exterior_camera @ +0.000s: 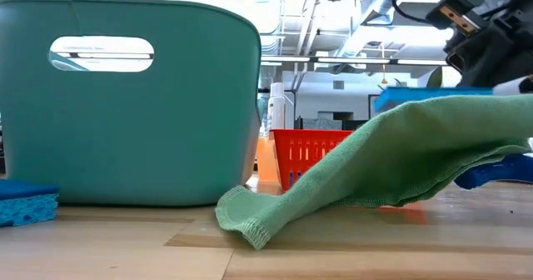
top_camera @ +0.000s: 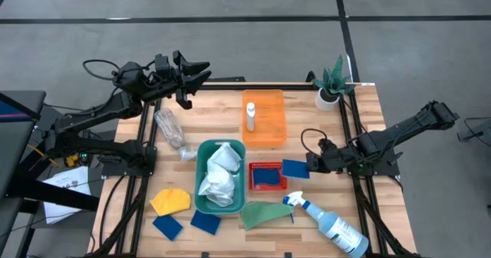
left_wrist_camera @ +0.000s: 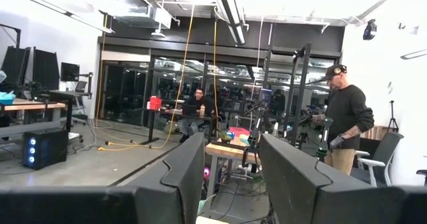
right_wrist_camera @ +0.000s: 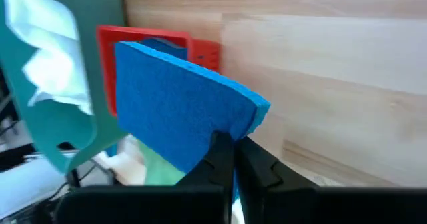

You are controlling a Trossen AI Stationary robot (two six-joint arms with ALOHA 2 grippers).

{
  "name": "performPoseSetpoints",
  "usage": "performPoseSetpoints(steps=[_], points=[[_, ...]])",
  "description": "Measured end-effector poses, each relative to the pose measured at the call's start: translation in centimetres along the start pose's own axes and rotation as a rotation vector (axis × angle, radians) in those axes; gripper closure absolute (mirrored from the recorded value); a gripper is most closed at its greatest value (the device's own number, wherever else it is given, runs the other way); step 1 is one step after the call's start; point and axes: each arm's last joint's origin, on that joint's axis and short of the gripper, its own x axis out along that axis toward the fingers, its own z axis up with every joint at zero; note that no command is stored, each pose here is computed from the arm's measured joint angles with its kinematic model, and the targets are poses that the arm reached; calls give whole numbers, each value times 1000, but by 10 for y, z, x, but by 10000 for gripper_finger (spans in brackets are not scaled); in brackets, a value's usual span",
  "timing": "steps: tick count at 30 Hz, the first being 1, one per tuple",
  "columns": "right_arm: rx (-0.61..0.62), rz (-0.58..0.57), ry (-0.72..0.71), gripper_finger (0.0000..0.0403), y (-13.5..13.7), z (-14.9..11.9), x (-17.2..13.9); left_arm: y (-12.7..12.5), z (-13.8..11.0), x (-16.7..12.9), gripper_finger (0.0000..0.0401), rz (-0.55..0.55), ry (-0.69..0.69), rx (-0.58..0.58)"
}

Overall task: Pick & Place Kitchen Items
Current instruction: Put the blue sponge into the red bin

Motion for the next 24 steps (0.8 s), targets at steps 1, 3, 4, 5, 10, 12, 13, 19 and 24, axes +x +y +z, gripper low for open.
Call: performPoseSetpoints(steps=[1, 3, 4, 5, 10, 12, 13, 19, 24], points=[[2, 12, 1, 403, 1, 0, 0, 0, 0, 0, 261, 0, 0, 0], [6, 38, -1, 403, 5, 0, 2, 0, 0, 0, 261, 0, 0, 0], [3, 50, -6, 403, 7, 0, 4, 0, 0, 0, 261, 1, 0, 0], [0, 57, -14, 403, 9, 1, 5, 0, 0, 0, 261, 0, 0, 0], [-37, 63, -38, 403, 29, 2, 9, 0, 0, 0, 261, 1, 2, 0], [-55, 56, -42, 403, 39, 3, 11, 0, 0, 0, 261, 1, 2, 0], [-63, 55, -41, 403, 43, 4, 12, 0, 0, 0, 261, 0, 3, 0], [-104, 39, -35, 403, 64, 6, 26, 0, 0, 0, 261, 0, 3, 0], [-106, 4, -1, 403, 71, 5, 42, 0, 0, 0, 261, 1, 4, 0]])
